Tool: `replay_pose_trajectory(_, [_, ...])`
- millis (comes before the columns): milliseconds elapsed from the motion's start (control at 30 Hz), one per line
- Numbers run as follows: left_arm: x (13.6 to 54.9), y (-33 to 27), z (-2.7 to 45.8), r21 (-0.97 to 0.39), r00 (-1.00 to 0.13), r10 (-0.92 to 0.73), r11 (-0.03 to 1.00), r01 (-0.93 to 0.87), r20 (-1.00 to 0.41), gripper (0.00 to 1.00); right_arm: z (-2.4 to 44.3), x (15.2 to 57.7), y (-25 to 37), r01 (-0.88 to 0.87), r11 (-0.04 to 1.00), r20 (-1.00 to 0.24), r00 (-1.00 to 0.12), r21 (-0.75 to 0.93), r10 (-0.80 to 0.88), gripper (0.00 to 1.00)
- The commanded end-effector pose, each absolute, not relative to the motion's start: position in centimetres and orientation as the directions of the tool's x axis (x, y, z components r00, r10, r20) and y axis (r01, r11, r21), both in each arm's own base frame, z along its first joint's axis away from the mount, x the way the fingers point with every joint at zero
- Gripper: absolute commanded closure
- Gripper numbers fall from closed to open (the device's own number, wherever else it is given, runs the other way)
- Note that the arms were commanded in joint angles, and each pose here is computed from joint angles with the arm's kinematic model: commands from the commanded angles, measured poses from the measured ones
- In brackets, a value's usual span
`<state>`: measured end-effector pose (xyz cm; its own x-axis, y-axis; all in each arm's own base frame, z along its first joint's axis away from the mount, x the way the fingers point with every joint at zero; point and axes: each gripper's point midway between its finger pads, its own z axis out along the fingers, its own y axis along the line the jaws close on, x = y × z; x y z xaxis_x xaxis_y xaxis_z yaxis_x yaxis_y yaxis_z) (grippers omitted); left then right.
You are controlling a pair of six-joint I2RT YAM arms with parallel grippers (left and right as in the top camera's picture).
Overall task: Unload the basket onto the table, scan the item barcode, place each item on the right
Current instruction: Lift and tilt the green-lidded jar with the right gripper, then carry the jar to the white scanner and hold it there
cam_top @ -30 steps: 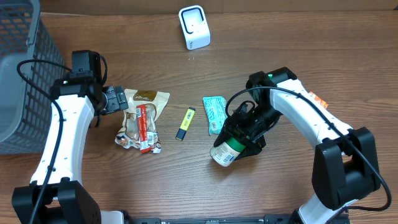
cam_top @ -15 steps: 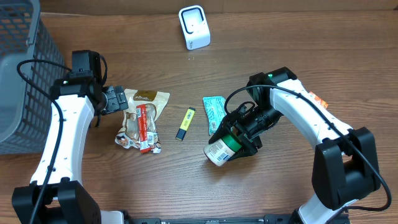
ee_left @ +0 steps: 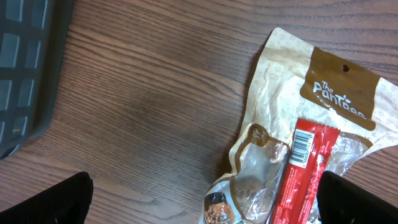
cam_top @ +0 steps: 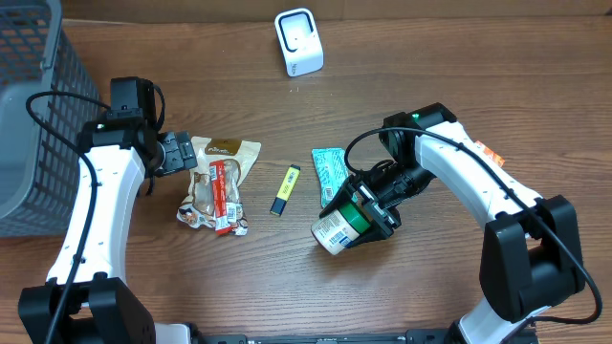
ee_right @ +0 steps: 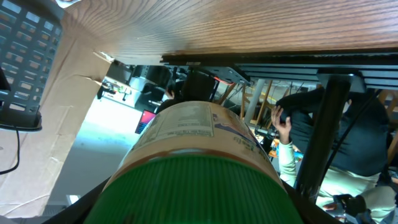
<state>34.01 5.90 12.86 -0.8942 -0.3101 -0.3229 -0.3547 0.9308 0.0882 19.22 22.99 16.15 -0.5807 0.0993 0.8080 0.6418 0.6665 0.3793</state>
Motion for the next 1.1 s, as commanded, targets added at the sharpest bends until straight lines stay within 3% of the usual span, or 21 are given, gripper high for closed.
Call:
replay_pose_trajectory(0, [34.1, 6.2, 12.8, 0.096, -0.892, -0.316, 0.926, -0.364, -0.324, 0.0, 17.5, 19.8, 23.6, 0.663, 0.629, 0.813, -0.576, 0.406, 0.082, 0.62])
replay_pose_trajectory(133, [34.1, 6.2, 12.8, 0.096, -0.892, -0.316, 0.926, -0.364, -0.324, 0.0, 17.5, 19.8, 23.6, 0.66, 0.628, 0.81, -0.582, 0.412, 0.08, 0.62])
replay_pose_trajectory(300, [34.1, 6.2, 12.8, 0.096, -0.892, -0.316, 0.926, -0.364, -0.324, 0.0, 15.6, 21.8, 23.6, 0.568, 0.654, 0.701, -0.709, 0.501, 0.078, 0.74])
replay_pose_trajectory(433, [34.1, 6.2, 12.8, 0.096, -0.892, -0.316, 0.926, -0.364, -0.324, 0.0, 12.4, 24.5, 22.3, 0.436, 0.744, 0.525, -0.841, 0.507, 0.135, 0.74])
replay_pose_trajectory(467, [34.1, 6.2, 12.8, 0.097, -0.892, -0.316, 0.926, -0.364, -0.324, 0.0, 11.1, 25.5, 21.4, 0.395, 0.786, 0.454, -0.876, 0.475, 0.165, 0.81])
replay_pose_trajectory(733, [34.1, 6.2, 12.8, 0.096, -0.891, -0.317, 0.926, -0.364, -0.324, 0.0, 7.8, 30.2, 16.7, 0.276, 0.919, 0.139, -0.959, 0.282, 0.246, 0.84])
replay_pose_trajectory(833, [34.1, 6.2, 12.8, 0.097, -0.891, -0.317, 0.926, -0.364, -0.324, 0.0, 8.2, 31.6, 17.5, 0.041, 0.938, 0.019, -0.999, 0.345, 0.036, 0.88])
replay_pose_trajectory(900, [34.1, 6.2, 12.8, 0.096, -0.891, -0.317, 0.926, -0.364, -0.324, 0.0, 9.2, 32.6, 17.6, 0.018, 0.939, -0.022, -0.999, 0.343, 0.028, 0.94])
replay_pose_trajectory(1067, [34.1, 6.2, 12.8, 0.097, -0.891, -0.317, 0.926, -0.364, -0.324, 0.0, 15.2, 35.3, 17.6, -0.024, 0.936, -0.122, -0.992, 0.35, 0.02, 0.95])
